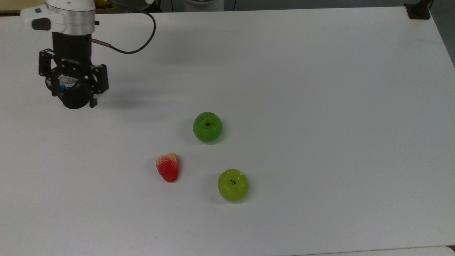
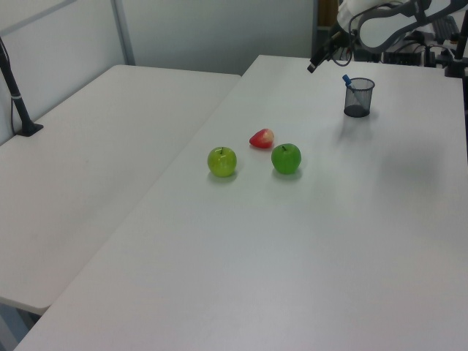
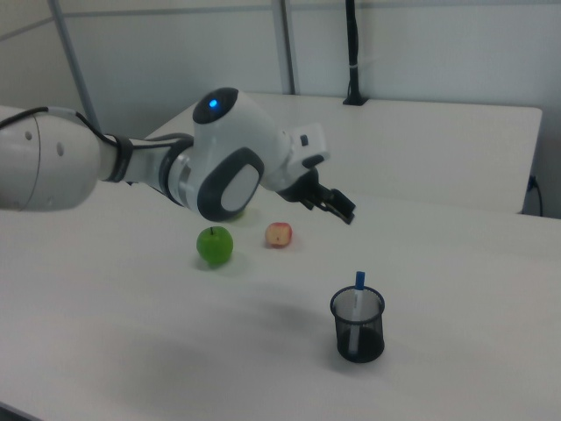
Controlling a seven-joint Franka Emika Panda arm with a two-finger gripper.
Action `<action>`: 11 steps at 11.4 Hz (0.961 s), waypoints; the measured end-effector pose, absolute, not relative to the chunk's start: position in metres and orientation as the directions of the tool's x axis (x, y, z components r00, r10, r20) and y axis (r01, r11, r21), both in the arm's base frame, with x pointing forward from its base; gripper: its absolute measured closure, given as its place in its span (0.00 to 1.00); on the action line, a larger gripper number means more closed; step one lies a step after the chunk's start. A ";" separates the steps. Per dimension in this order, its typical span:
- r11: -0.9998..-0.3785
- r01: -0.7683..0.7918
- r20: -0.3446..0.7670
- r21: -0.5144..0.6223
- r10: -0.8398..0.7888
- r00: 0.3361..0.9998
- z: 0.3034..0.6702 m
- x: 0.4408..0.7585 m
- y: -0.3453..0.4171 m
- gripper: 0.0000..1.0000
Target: Place marker
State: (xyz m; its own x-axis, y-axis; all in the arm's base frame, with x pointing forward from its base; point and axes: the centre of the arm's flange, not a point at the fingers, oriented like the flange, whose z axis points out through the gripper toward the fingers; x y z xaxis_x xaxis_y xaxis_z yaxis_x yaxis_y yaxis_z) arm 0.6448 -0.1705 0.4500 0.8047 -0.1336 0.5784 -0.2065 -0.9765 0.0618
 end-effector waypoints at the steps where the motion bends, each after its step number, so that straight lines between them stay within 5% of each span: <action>1: -0.982 -0.177 0.534 0.058 -0.119 0.837 0.457 0.652 -0.151 0.00; 5: -0.997 -0.063 0.335 0.045 -0.044 0.941 0.504 0.656 -0.077 0.00; 11: -0.991 0.119 0.037 0.057 0.121 0.992 0.553 0.593 0.036 0.00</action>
State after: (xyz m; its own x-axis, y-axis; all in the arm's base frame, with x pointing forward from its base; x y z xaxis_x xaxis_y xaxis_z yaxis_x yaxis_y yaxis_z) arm 0.5933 0.0363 0.5533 0.9920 0.1207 0.0374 0.1185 -0.9913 0.0569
